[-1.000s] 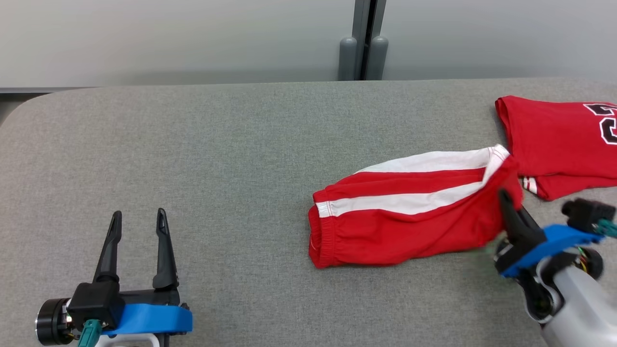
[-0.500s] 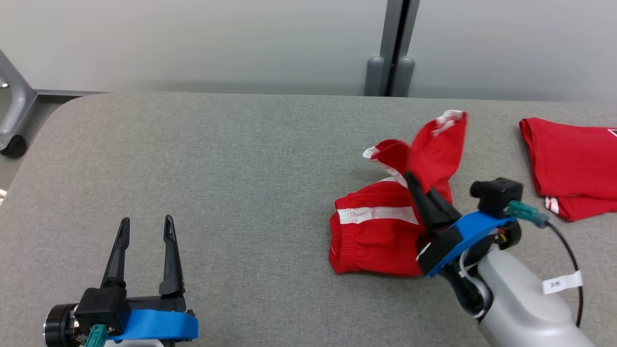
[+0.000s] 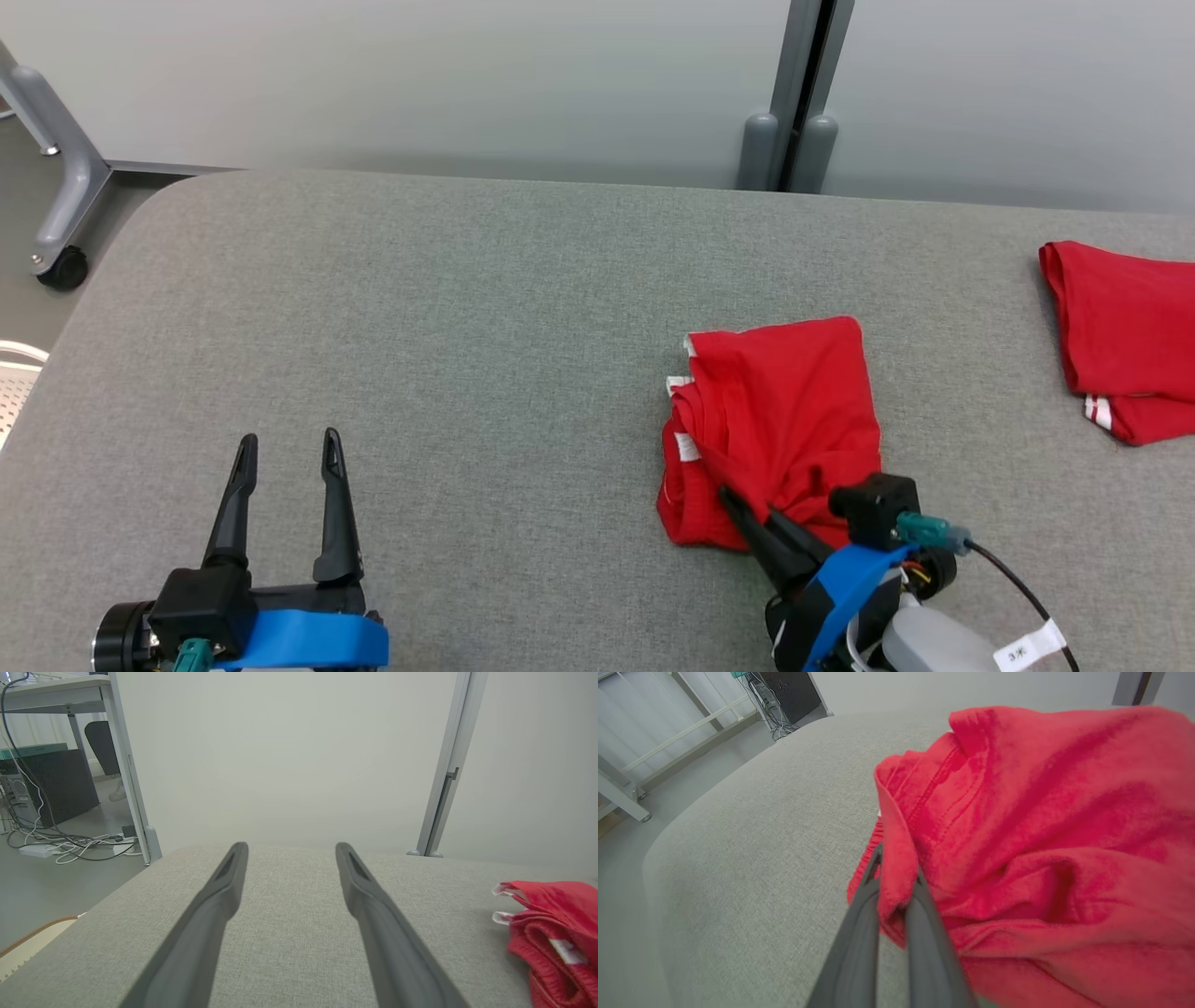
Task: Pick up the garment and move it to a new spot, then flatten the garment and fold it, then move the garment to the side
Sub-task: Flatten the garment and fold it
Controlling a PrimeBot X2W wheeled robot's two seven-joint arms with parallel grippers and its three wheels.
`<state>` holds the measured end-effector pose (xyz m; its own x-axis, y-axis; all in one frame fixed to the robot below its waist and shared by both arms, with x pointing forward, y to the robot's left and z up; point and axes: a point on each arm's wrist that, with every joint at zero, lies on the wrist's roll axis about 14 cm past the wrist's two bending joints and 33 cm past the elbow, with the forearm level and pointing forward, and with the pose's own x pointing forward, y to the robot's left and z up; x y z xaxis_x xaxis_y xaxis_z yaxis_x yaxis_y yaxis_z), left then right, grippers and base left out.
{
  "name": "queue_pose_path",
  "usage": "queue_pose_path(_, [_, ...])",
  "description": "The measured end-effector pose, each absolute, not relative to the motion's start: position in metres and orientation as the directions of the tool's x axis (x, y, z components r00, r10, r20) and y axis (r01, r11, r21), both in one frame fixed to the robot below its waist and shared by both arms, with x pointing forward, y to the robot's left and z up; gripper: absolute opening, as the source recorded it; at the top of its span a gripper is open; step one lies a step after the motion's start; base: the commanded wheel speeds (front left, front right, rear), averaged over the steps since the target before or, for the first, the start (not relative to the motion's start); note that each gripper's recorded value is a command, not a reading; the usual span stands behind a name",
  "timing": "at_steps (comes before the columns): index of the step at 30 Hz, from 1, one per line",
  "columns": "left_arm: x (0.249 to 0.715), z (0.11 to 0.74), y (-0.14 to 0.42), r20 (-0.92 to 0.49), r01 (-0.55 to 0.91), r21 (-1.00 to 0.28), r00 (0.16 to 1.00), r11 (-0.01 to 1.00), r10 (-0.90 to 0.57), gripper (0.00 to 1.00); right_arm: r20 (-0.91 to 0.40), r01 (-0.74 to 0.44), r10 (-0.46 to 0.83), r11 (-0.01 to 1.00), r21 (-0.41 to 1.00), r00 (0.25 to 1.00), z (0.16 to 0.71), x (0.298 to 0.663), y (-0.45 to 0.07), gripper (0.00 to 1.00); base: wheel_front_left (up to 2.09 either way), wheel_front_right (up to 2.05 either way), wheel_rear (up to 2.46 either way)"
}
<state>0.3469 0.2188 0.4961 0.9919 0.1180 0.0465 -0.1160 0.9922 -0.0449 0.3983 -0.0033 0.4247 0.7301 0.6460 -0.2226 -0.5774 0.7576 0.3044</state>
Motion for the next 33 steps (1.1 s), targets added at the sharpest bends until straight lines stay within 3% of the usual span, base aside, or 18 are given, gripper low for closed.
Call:
queue_pose_path(5, [0.348, 0.492, 0.216, 0.035, -0.109, -0.049, 0.993, 0.993, 0.111, 1.0, -0.251, -0.596, 0.667, 0.742, 0.308, 0.701, 0.412, 0.375, -0.003, 0.0, 0.0, 0.0, 0.0])
queue_pose_path(7, [0.349, 0.491, 0.214, 0.033, -0.103, -0.052, 0.994, 0.993, 0.105, 1.0, -0.236, -0.61, 0.677, 0.733, 0.301, 0.697, 0.416, 0.373, -0.001, 1.0, 0.0, 0.0, 0.0])
queue_pose_path(9, [0.351, 0.491, 0.212, 0.032, -0.097, -0.053, 0.995, 0.994, 0.099, 1.0, -0.212, -0.634, 0.69, 0.722, 0.278, 0.693, 0.424, 0.373, 0.003, 1.0, 0.0, 0.0, 0.0])
queue_pose_path(17, [0.359, 0.494, 0.2, 0.045, -0.053, -0.05, 0.997, 0.997, 0.056, 1.0, -0.047, -0.56, 0.581, 0.8, 0.217, 0.812, 0.472, 0.393, -0.039, 1.0, 0.0, 0.0, 0.0])
queue_pose_path(26, [0.363, 0.495, 0.186, 0.051, -0.005, -0.04, 0.999, 0.999, 0.007, 1.0, 0.043, -0.365, 0.364, 0.914, 0.176, 0.931, 0.497, 0.393, -0.109, 1.0, 0.0, 0.0, 0.0])
queue_pose_path(33, [0.361, 0.495, 0.182, 0.05, 0.005, -0.031, 0.999, 1.0, -0.004, 1.0, 0.078, -0.227, 0.215, 0.955, 0.192, 0.973, 0.504, 0.378, -0.143, 1.0, 0.0, 0.0, 0.0])
